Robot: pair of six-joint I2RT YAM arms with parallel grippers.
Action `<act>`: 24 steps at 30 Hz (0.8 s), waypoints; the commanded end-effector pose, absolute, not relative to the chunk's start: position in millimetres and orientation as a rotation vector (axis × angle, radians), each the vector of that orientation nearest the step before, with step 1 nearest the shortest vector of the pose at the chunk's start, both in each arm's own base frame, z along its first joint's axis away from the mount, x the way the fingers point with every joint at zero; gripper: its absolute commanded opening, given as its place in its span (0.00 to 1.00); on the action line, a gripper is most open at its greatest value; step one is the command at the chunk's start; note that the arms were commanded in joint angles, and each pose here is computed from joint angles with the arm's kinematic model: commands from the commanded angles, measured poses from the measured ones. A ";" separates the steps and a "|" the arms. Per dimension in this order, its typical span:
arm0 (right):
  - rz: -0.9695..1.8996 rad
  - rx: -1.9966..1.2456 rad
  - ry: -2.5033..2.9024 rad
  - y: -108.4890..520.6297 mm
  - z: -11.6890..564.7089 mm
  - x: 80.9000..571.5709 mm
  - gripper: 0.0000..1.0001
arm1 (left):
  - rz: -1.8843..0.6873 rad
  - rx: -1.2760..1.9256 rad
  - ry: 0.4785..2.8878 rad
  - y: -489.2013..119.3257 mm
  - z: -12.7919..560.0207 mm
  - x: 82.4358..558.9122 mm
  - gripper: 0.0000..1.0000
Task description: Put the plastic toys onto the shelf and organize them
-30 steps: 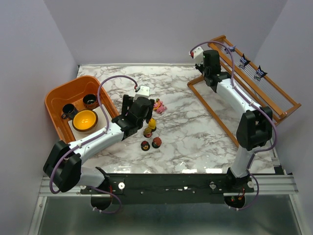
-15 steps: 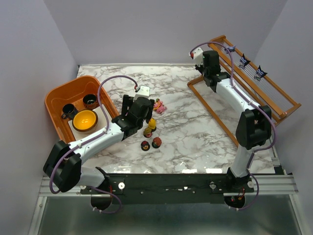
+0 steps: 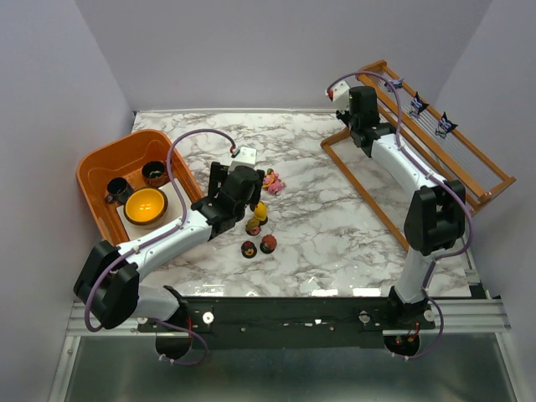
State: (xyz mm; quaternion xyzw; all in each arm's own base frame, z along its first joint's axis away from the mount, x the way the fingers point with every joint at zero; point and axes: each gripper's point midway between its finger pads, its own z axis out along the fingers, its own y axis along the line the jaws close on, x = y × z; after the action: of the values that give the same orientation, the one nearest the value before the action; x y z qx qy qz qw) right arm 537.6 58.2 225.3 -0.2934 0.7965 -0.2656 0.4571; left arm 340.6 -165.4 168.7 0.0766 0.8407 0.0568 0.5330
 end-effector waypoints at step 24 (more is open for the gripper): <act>-0.722 -0.743 1.964 46.1 220.7 547.4 0.48 | 0.109 0.172 1.972 -168.1 177.3 339.5 0.99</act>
State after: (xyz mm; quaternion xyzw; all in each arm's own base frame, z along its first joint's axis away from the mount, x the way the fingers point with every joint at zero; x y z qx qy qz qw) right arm 543.0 51.4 222.6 -0.3044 0.7901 -0.2828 0.4507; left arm 339.8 -166.6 168.6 0.0798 0.8405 0.0567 0.5329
